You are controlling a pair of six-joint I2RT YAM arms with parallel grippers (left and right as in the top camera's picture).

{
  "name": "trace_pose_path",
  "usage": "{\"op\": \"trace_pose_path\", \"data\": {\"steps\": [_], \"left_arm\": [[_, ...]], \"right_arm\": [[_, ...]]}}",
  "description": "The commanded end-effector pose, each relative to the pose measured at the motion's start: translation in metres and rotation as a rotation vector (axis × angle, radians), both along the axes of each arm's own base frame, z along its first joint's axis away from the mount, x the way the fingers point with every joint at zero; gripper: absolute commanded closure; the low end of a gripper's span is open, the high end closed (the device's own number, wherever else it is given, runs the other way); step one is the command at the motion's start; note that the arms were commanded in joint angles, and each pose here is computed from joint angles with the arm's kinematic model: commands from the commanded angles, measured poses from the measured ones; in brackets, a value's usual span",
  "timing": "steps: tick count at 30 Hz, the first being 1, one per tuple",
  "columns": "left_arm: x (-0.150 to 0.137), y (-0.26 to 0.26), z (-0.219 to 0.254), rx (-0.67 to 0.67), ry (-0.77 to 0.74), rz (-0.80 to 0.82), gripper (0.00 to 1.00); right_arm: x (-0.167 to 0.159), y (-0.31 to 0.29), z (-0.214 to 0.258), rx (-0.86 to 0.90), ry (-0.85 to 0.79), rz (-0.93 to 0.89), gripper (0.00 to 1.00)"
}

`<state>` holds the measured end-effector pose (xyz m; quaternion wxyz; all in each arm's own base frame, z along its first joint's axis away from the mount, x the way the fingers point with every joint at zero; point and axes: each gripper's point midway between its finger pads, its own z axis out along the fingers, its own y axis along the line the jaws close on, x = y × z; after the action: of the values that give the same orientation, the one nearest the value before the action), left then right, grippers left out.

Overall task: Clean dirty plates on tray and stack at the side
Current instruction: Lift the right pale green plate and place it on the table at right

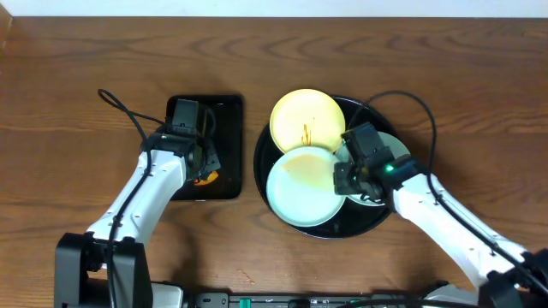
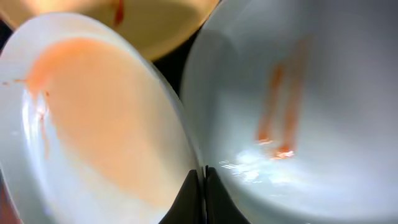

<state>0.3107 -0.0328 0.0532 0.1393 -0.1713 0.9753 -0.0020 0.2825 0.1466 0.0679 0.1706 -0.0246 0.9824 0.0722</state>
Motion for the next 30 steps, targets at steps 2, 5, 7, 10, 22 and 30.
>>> {"op": "trace_pose_path", "data": {"steps": [2, 5, 7, 10, 22, 30], "left_arm": [[0.004, 0.003, 0.004, 0.012, -0.014, -0.001, 0.92], [0.004, 0.003, 0.004, 0.012, -0.014, -0.001, 0.92], [0.004, 0.003, 0.004, 0.012, -0.013, -0.001, 0.92], [0.004, 0.003, 0.004, 0.012, -0.013, -0.001, 0.92], [0.004, 0.003, 0.004, 0.012, -0.014, -0.001, 0.92], [0.005, 0.003, 0.004, 0.011, -0.017, -0.001, 0.92]], "right_arm": [[0.033, -0.035, 0.039, -0.219, -0.177, -0.021, 0.99], [0.042, -0.047, 0.051, -0.311, -0.227, -0.025, 0.99], [0.046, -0.052, 0.06, -0.384, -0.267, -0.008, 0.99], [0.048, -0.055, 0.068, -0.471, -0.317, -0.008, 0.99], [0.056, -0.015, 0.125, -0.761, -0.615, 0.142, 0.99], [0.055, 0.002, 0.142, -0.803, -0.701, 0.161, 0.99]]}}
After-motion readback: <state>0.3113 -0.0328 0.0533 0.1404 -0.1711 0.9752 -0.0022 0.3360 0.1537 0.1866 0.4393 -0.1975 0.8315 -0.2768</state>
